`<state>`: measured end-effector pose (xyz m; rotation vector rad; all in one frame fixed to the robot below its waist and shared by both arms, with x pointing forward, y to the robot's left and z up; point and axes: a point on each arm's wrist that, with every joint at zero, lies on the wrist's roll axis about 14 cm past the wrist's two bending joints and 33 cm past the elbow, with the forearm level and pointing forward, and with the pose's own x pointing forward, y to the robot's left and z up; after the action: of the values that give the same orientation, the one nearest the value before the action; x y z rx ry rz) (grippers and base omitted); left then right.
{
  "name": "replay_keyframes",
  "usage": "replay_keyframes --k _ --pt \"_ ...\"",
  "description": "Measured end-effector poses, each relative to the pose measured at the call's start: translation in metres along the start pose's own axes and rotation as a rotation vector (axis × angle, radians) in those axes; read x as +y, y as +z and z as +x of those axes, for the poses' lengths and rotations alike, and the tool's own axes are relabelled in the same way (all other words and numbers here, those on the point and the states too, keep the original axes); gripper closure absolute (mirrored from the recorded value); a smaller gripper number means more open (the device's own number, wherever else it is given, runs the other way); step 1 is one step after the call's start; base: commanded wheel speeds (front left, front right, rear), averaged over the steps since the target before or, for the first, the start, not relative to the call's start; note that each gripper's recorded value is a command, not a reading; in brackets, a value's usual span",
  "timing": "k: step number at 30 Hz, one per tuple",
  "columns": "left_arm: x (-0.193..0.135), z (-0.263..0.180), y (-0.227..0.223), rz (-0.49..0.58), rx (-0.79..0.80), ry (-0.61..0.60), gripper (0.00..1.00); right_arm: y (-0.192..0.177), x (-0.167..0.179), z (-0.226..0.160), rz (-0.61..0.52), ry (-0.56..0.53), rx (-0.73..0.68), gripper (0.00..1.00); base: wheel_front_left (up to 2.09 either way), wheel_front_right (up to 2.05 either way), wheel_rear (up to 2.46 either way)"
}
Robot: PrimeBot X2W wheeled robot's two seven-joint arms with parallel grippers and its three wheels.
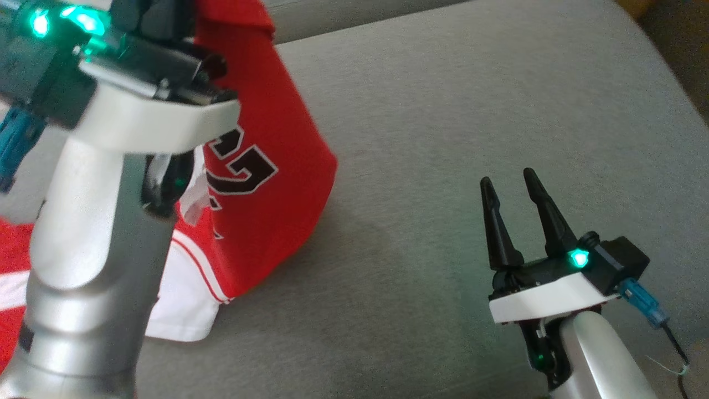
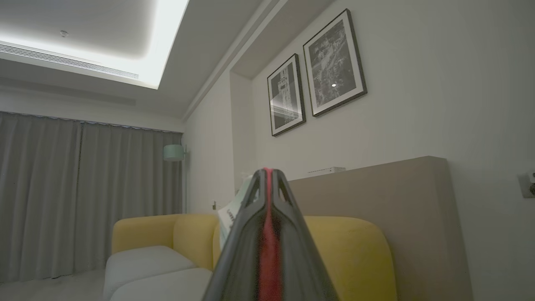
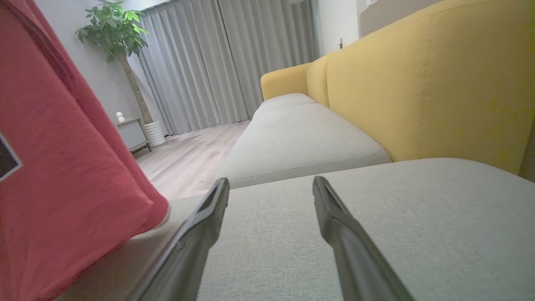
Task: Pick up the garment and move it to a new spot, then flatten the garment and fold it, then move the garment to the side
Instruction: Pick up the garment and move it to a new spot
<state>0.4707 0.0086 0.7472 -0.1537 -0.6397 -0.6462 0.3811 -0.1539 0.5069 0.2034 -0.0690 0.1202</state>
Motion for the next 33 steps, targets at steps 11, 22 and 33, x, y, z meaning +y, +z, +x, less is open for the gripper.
replay_keyframes --k 11,22,33 --pt "-0.071 0.07 -0.05 -0.142 0.037 -0.162 1.0 0.017 -0.039 -0.026 0.015 -0.14 -0.038 0.0 0.0 0.0 0.0" --pt "-0.085 0.109 -0.103 -0.13 0.106 -0.179 0.0 0.015 -0.049 -0.033 0.019 -0.184 -0.024 0.0 0.0 0.0 0.0" --pt "-0.037 0.075 -0.133 -0.069 0.226 -0.08 0.0 0.017 -0.048 -0.021 0.008 -0.162 -0.036 0.0 0.0 0.0 0.0"
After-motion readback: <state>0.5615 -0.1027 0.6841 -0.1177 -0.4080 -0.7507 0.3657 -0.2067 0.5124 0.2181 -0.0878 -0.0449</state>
